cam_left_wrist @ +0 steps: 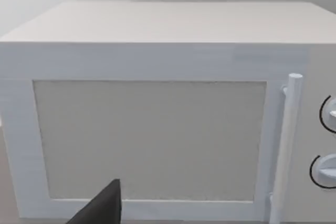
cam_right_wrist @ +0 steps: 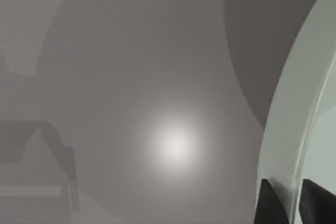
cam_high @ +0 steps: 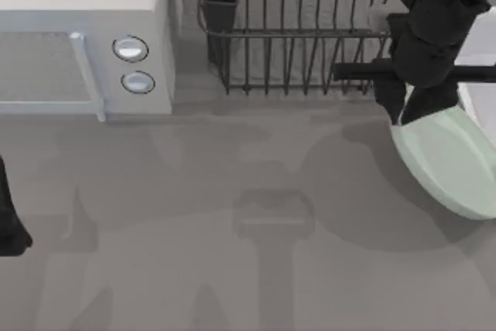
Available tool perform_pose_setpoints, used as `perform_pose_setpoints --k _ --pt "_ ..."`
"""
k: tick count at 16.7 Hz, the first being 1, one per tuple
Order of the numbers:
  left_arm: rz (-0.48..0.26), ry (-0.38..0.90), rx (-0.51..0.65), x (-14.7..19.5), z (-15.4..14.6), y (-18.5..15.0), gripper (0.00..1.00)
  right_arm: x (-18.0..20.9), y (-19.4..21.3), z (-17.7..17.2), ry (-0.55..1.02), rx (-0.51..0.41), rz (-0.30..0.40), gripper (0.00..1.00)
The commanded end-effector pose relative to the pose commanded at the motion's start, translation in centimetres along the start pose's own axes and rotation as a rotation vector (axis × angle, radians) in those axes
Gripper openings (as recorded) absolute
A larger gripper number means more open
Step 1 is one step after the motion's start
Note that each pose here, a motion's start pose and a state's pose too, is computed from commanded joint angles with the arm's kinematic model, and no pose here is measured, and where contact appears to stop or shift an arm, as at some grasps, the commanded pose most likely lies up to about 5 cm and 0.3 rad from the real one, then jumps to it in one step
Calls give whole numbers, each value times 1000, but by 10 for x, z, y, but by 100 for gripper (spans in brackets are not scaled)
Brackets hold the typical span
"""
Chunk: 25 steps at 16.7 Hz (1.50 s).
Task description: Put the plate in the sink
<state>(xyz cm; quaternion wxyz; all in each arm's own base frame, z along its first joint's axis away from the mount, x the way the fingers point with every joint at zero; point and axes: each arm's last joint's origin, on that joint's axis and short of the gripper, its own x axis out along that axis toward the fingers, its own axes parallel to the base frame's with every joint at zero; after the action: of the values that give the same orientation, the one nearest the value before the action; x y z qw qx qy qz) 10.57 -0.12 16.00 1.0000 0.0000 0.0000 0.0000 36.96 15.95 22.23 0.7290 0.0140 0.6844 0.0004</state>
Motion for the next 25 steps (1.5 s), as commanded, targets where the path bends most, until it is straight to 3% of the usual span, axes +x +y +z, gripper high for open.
perform_pose_setpoints --k 5,10,17,20,25 --pt "0 0 0 0 0 0 100 -103 -4 -6 -13 0 6 0" --pt "0 0 0 0 0 0 100 -151 -14 -24 -27 0 12 0" --pt "0 0 0 0 0 0 100 -145 -20 -12 -25 -5 8 0" --pt "0 0 0 0 0 0 100 -122 -45 28 -17 -6 -2 0" --pt "0 0 0 0 0 0 100 -31 -126 107 61 -9 -22 0"
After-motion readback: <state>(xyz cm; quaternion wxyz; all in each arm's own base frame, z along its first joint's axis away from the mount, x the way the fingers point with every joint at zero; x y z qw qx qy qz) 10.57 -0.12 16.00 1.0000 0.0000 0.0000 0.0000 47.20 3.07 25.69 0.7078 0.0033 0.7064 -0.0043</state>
